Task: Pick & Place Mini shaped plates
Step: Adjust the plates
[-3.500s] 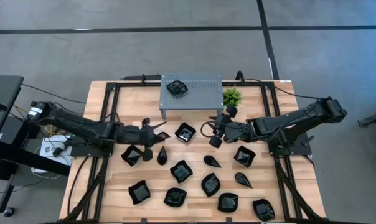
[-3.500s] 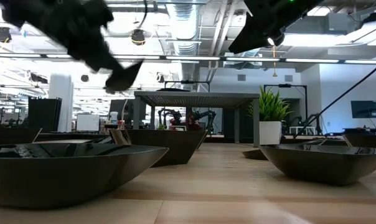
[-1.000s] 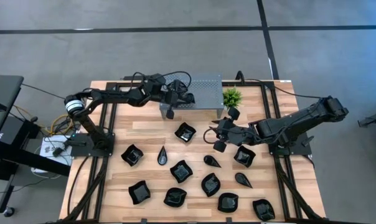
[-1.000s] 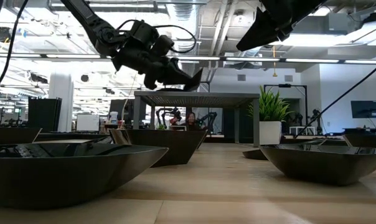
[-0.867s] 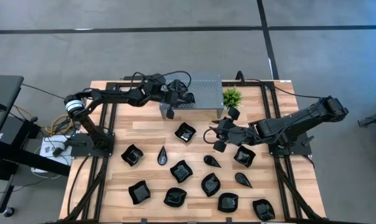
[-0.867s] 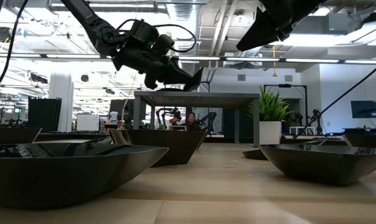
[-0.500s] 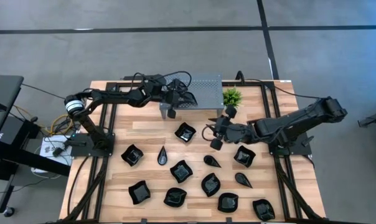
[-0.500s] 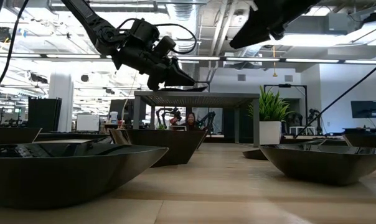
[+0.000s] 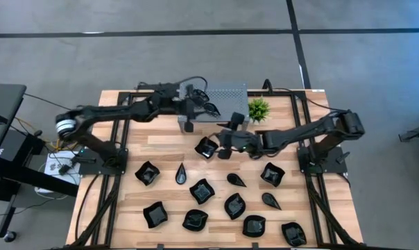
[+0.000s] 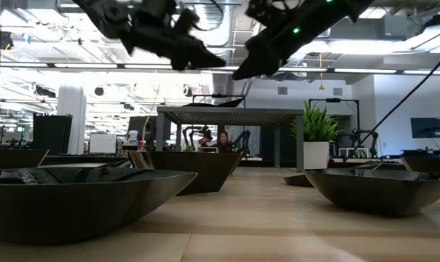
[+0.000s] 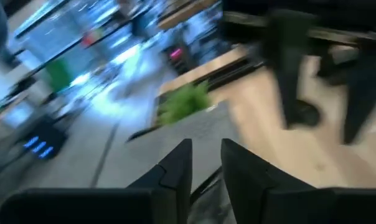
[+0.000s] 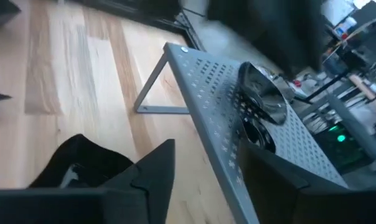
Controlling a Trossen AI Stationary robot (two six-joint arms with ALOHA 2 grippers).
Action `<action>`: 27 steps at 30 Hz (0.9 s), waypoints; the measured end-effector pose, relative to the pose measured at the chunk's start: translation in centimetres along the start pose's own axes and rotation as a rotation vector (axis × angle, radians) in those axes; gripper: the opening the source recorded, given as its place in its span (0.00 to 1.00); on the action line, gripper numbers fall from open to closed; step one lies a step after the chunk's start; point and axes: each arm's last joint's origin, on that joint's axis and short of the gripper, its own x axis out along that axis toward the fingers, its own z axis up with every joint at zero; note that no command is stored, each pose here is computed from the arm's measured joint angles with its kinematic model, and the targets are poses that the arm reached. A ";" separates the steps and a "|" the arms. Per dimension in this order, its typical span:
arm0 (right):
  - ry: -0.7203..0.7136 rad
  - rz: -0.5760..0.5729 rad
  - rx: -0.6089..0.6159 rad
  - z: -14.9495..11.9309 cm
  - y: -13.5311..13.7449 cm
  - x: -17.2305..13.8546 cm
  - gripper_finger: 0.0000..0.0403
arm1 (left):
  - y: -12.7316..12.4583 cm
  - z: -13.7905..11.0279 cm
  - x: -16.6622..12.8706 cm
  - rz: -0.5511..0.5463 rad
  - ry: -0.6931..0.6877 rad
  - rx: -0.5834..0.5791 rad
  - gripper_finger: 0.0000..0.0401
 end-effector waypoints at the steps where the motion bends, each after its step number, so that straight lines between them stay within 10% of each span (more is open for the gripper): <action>1: 0.004 -0.005 -0.006 0.1 0.2 0.4 0.47 | 0.3 0.3 -0.8 0.042 0.036 -0.002 0.21; 12: 0.059 -0.042 -0.062 1.6 0.9 5.4 0.52 | 1.5 -3.3 -3.7 0.044 0.393 -0.150 0.23; 27: 0.159 -0.092 -0.017 0.9 -0.2 7.2 0.51 | 1.0 -6.2 -0.5 -0.009 0.427 -0.035 0.39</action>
